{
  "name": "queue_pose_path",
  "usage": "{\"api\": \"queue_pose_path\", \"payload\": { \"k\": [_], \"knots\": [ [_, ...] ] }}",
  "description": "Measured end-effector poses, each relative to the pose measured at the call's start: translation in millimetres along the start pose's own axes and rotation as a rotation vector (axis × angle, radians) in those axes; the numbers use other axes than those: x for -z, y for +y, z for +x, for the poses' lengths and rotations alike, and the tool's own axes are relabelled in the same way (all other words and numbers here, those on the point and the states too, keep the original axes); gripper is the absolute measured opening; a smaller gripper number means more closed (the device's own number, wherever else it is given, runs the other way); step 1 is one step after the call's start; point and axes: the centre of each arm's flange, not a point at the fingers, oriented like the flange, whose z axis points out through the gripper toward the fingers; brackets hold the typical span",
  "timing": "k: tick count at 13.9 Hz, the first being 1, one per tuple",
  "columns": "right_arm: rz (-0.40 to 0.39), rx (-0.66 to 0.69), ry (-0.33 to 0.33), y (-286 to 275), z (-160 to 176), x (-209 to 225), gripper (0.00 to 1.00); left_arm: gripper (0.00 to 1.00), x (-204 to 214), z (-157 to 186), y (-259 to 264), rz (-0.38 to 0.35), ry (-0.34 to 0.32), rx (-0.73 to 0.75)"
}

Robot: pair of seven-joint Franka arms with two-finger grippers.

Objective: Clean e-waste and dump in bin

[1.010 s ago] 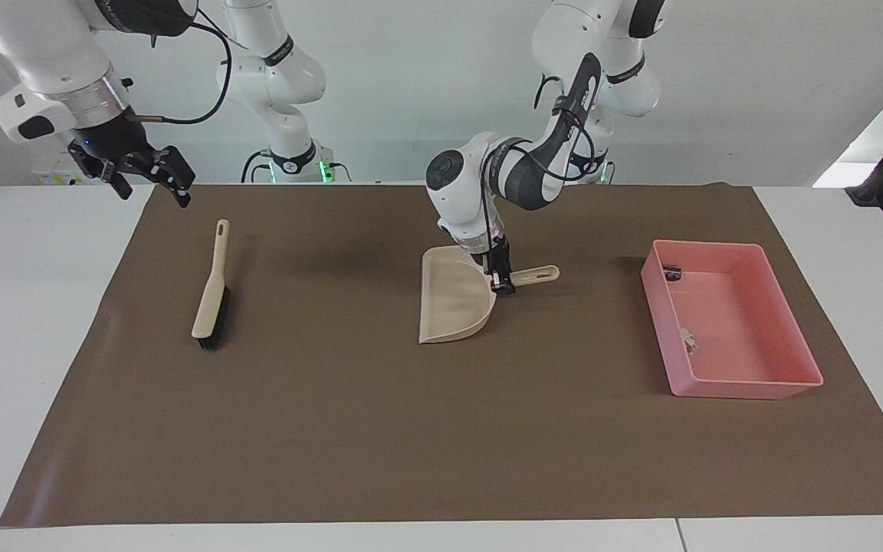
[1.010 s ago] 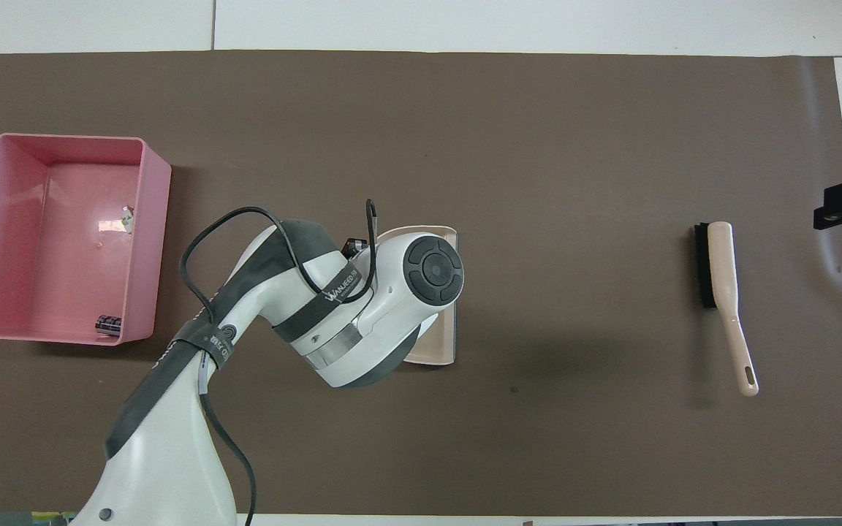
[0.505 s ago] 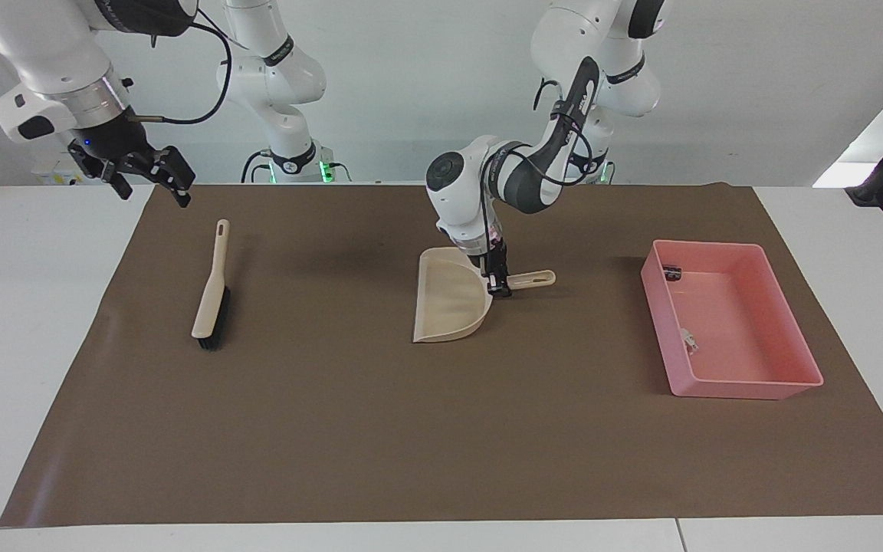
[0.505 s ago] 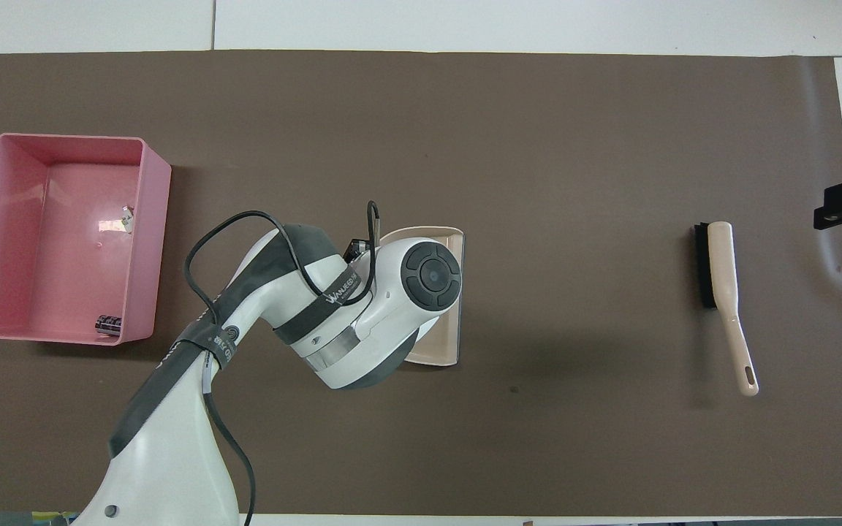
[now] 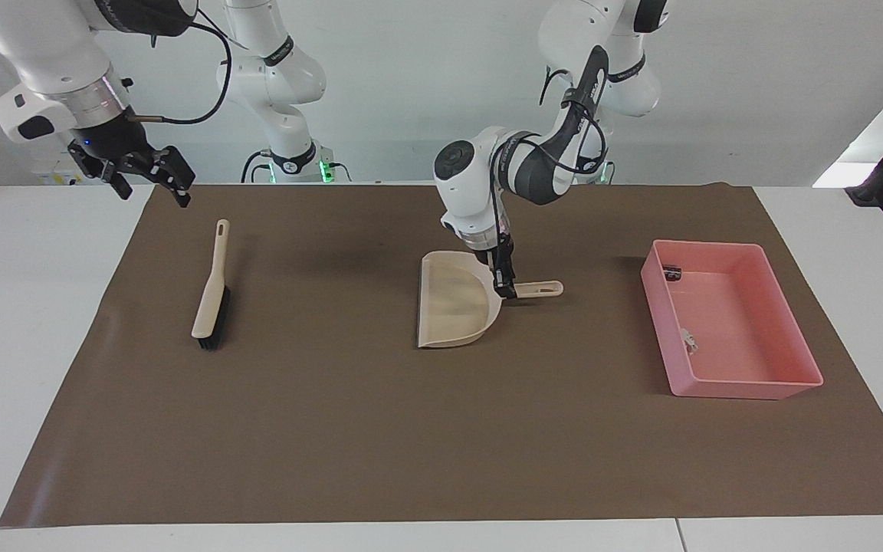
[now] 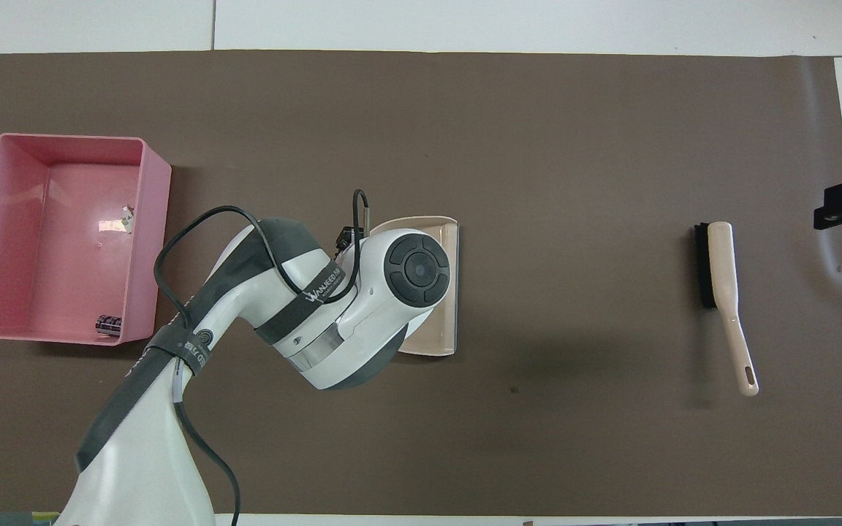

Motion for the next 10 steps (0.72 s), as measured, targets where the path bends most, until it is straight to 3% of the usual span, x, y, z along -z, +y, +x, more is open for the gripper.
{"api": "queue_pose_path", "payload": {
  "k": [2,3,5,10],
  "knots": [
    [0.000,0.000,0.000,0.0,0.0,0.0,1.00,0.83,8.2,-4.9,0.8,0.003,0.002,0.010],
    [0.000,0.000,0.000,0.0,0.0,0.0,1.00,0.83,11.3,-8.9,2.2,-0.005,-0.007,0.016],
    [0.000,0.000,0.000,0.0,0.0,0.0,1.00,0.98,18.2,-25.7,5.5,-0.041,-0.046,0.079],
    [0.000,0.000,0.000,0.0,0.0,0.0,1.00,1.00,16.6,-100.9,-10.6,-0.107,-0.119,0.548]
  ]
}}
